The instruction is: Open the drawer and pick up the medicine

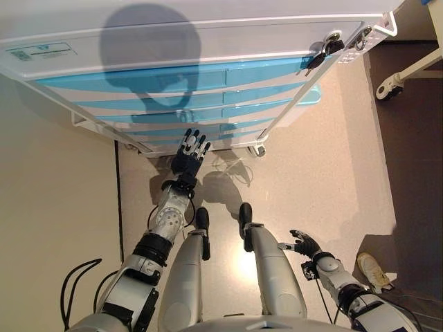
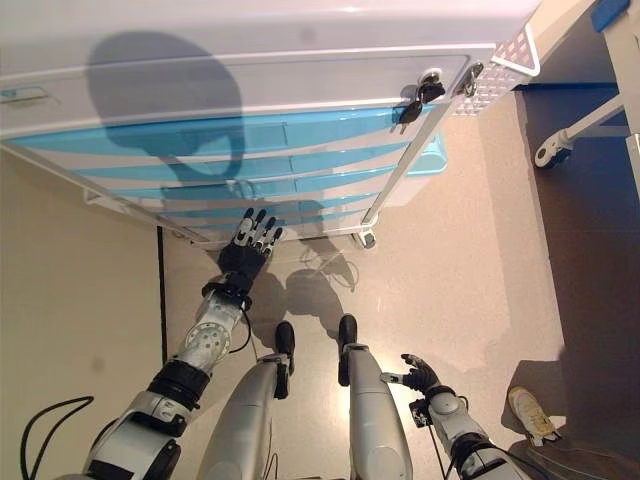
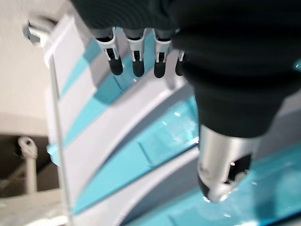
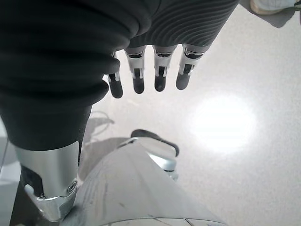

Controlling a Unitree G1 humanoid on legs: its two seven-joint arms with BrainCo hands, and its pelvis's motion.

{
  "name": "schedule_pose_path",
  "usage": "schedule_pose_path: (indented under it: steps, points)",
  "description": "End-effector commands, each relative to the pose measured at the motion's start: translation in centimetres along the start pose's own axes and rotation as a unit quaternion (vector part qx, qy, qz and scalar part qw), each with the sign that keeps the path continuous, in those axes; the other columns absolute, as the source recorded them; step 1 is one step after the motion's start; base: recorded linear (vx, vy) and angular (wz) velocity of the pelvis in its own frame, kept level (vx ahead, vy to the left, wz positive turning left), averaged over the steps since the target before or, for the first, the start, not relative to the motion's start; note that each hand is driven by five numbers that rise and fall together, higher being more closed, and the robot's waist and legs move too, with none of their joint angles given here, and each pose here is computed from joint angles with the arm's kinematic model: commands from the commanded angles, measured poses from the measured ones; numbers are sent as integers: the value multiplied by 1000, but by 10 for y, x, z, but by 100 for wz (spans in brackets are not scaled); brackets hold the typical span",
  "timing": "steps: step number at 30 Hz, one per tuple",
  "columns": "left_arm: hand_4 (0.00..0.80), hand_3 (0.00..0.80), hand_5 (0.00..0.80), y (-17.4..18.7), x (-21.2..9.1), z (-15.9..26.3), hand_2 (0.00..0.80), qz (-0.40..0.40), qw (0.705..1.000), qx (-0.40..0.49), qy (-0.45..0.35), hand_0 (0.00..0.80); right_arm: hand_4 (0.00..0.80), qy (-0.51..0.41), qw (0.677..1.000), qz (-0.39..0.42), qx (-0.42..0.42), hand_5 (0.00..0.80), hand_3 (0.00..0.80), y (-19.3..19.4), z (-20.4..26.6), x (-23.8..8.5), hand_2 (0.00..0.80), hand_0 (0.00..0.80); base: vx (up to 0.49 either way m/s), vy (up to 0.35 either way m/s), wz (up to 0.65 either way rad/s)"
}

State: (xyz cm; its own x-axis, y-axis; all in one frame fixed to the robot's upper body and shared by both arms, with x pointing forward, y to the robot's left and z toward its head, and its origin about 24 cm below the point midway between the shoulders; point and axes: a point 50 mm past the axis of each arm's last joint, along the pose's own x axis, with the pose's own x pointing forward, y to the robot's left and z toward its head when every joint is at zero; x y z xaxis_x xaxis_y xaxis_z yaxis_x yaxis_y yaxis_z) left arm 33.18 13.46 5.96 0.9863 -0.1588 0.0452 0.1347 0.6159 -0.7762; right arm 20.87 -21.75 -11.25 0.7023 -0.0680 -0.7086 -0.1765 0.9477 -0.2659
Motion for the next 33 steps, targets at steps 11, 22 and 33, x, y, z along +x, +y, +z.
schedule_pose_path:
  steps: [11,22,33]
  points:
    - [0,0,0,-29,9,3,0,-50,998,-23,-23,0,0,29,999,-14,-28,0,0,-12,-22,-8,0,0,0,0,0]
    - [0,0,0,-59,30,47,0,-55,987,-76,-127,0,0,31,999,-9,-29,0,0,-7,-23,-8,0,0,0,0,0]
    - [0,0,0,-98,27,88,0,-127,963,-104,-214,0,0,43,999,0,-34,0,0,-5,-28,-9,0,0,-27,-3,1]
